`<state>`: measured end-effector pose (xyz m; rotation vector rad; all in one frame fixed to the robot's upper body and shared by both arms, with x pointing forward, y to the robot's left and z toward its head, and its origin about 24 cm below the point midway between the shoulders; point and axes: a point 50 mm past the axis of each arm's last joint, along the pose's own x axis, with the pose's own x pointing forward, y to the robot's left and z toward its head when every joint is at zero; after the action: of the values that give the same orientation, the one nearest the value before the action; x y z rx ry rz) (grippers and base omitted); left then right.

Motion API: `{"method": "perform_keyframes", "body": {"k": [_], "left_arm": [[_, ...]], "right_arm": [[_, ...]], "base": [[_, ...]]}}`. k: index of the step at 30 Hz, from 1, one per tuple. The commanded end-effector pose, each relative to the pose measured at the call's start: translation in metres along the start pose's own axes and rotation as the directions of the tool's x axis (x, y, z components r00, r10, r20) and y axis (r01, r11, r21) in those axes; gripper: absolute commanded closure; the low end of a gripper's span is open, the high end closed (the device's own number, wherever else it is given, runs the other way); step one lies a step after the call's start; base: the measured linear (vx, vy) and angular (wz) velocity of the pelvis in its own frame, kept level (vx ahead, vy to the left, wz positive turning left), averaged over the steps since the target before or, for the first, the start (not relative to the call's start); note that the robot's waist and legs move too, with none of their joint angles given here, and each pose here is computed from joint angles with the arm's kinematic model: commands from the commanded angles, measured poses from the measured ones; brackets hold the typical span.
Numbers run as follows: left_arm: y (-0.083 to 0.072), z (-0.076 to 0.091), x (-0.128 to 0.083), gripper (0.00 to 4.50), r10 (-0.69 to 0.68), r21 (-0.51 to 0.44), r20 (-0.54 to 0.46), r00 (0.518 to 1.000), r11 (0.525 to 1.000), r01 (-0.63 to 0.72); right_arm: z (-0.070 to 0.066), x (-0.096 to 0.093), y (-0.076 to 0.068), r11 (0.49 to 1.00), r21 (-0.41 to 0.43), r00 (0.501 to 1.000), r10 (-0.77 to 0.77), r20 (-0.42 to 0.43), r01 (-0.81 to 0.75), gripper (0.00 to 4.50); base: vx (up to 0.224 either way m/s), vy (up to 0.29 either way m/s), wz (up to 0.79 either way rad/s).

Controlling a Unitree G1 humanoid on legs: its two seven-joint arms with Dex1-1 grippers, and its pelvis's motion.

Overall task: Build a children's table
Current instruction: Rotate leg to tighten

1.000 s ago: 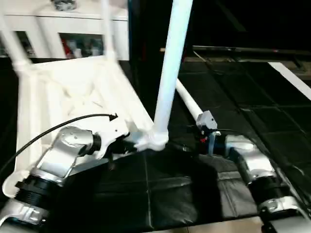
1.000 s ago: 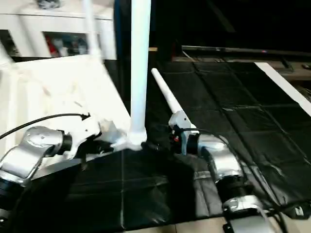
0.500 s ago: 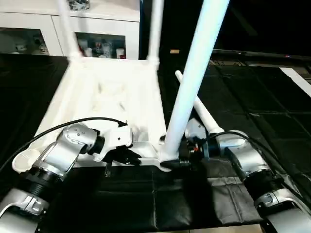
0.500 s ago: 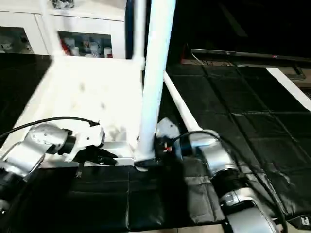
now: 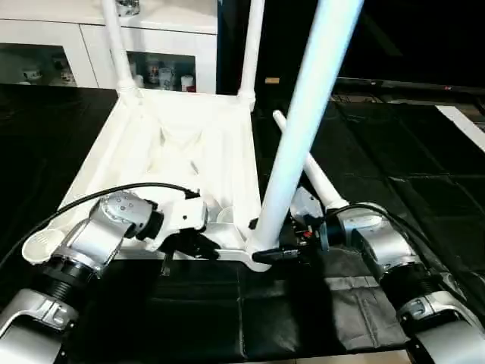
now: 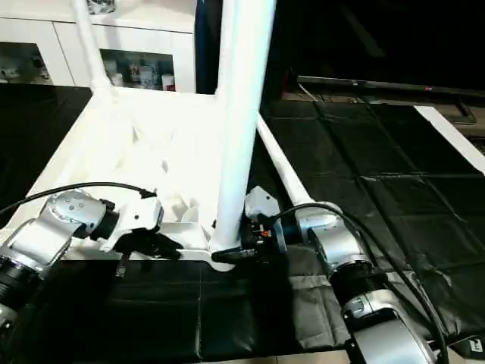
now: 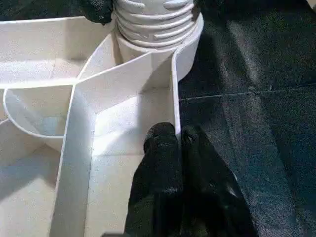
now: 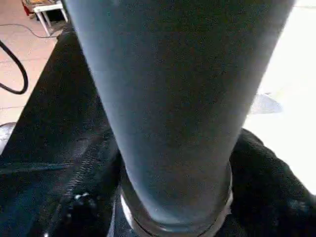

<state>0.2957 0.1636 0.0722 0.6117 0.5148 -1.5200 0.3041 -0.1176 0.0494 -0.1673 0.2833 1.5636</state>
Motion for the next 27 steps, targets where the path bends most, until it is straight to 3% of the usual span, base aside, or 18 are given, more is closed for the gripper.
{"method": "perform_keyframes", "body": {"k": [1,11,16,20,21,22,23,24,27], "left_arm": [[0.000,0.008,0.003,4.50,-0.051,0.058,-0.016,0.999,0.997,0.052],[0.003,0.004,0.001,4.50,-0.020,-0.003,-0.001,1.000,1.000,0.020],[0.018,0.011,-0.001,4.50,0.182,-0.174,0.065,0.981,0.970,-0.168],[0.026,0.026,0.002,4.50,0.374,-0.323,0.096,0.922,0.888,-0.327],[0.025,0.034,0.009,4.50,0.425,-0.357,0.110,0.898,0.861,-0.363],[0.025,0.034,0.009,4.50,0.425,-0.357,0.110,0.898,0.861,-0.363],[0.022,0.041,0.017,4.50,0.448,-0.363,0.117,0.886,0.850,-0.382],[0.022,0.041,0.017,4.50,0.448,-0.363,0.117,0.886,0.850,-0.382],[0.019,0.050,0.030,4.50,0.478,-0.373,0.110,0.871,0.833,-0.410]], "right_arm": [[-0.001,-0.005,-0.001,1.000,0.013,1.000,0.012,-0.010,-0.012,1.67],[-0.005,-0.001,0.000,0.998,0.056,1.000,-0.006,0.016,0.005,1.83],[-0.010,0.011,-0.008,0.966,0.165,0.977,-0.207,0.045,0.198,1.83],[-0.016,0.033,-0.015,0.870,0.292,0.905,-0.424,0.029,0.398,1.84],[-0.015,0.048,-0.018,0.800,0.380,0.859,-0.511,0.029,0.463,1.84],[-0.015,0.048,-0.018,0.800,0.380,0.859,-0.511,0.029,0.463,1.84],[-0.014,0.061,-0.020,0.739,0.443,0.820,-0.573,0.017,0.507,1.84],[-0.014,0.061,-0.020,0.739,0.443,0.820,-0.573,0.017,0.507,1.84],[-0.011,0.076,-0.023,0.661,0.487,0.766,-0.643,-0.027,0.572,1.85]], "base": [[0.000,0.000,0.00],[0.000,0.000,0.00],[0.000,0.000,0.00],[0.000,0.000,0.00],[0.000,0.000,0.00],[-0.017,0.013,-0.22],[-0.017,0.013,-0.22],[0.000,0.000,0.00],[0.000,0.000,0.00]]}}
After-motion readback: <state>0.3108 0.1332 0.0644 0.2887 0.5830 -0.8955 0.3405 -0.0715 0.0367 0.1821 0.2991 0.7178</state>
